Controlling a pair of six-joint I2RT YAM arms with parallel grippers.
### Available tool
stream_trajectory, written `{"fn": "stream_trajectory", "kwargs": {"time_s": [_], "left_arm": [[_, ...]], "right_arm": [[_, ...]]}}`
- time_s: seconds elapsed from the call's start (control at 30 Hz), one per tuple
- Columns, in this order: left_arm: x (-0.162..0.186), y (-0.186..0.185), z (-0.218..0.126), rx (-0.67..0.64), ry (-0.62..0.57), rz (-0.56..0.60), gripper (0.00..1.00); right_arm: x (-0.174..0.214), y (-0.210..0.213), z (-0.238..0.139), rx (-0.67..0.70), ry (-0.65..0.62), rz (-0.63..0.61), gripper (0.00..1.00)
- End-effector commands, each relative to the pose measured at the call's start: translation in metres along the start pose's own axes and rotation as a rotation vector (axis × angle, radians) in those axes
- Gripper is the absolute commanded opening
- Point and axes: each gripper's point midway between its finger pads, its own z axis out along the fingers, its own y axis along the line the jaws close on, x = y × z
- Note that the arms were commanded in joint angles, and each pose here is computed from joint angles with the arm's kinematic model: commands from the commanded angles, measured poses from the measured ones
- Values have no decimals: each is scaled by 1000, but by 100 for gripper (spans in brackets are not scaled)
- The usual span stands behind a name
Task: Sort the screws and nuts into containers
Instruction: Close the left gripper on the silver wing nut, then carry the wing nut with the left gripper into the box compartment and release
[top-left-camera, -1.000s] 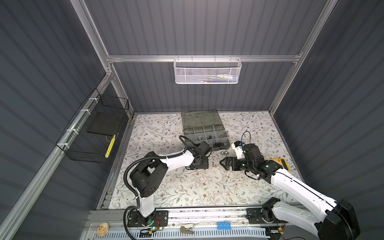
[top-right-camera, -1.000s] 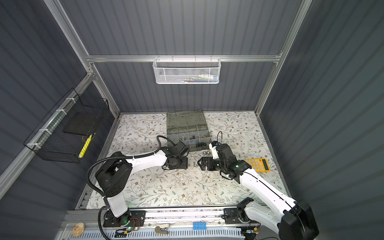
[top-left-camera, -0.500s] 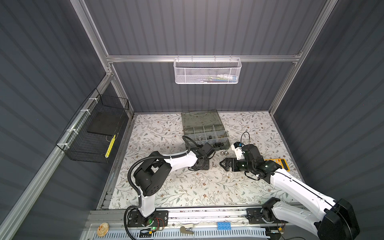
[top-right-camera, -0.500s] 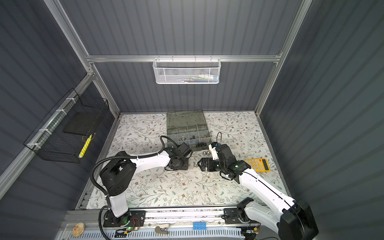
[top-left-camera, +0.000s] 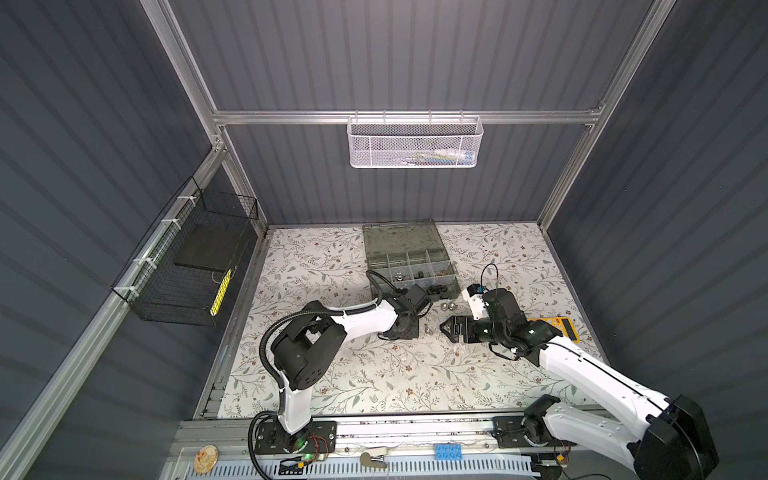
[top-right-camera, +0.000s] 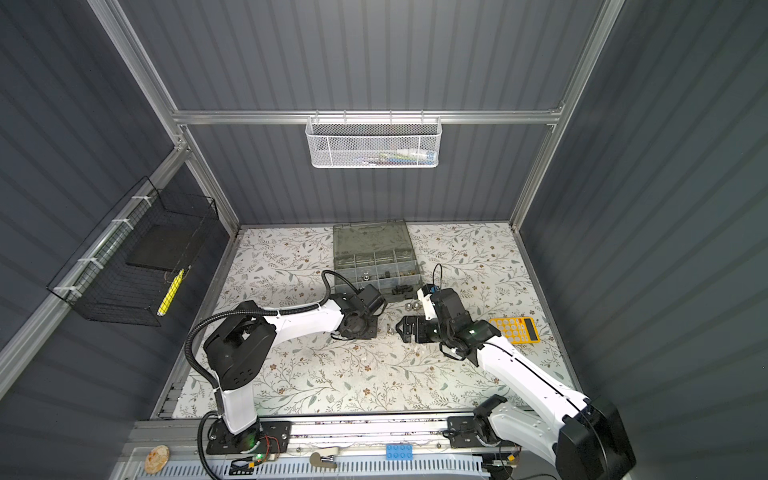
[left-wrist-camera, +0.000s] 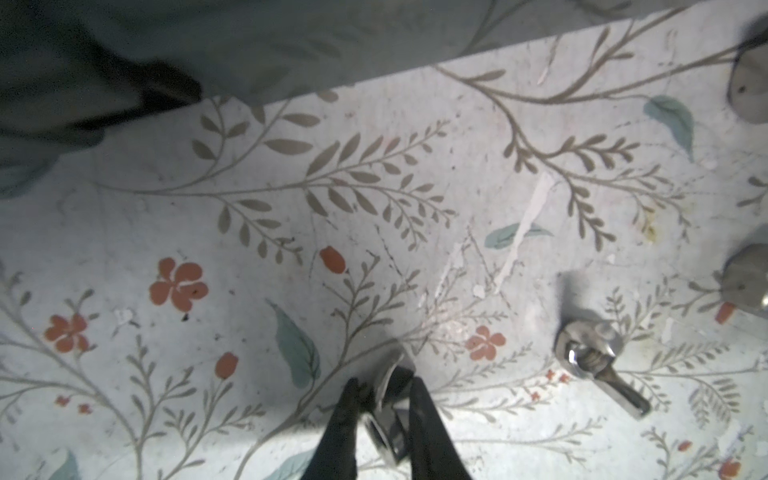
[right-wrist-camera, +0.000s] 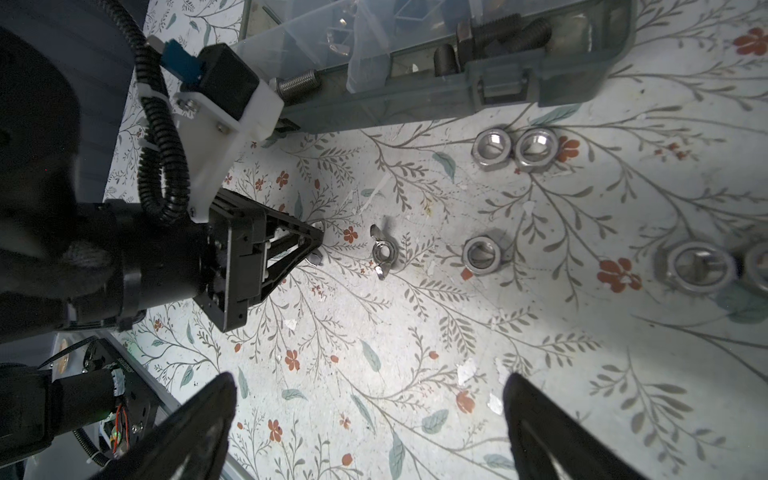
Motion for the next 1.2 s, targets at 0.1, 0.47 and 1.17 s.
{"fn": "stream_trajectory", "kwargs": {"time_s": [0.1, 0.47, 1.17], "left_arm": [[11, 9, -2, -70, 47, 54, 17], [-1, -1, -13, -84, 24, 97, 8], [-47, -29, -49, 118, -75, 31, 4]], "right_arm": [[-1, -4, -6, 28, -8, -10, 99], [-4, -4, -7, 32, -14, -8, 99], [-25, 22, -14, -82, -61, -16, 99]]}}
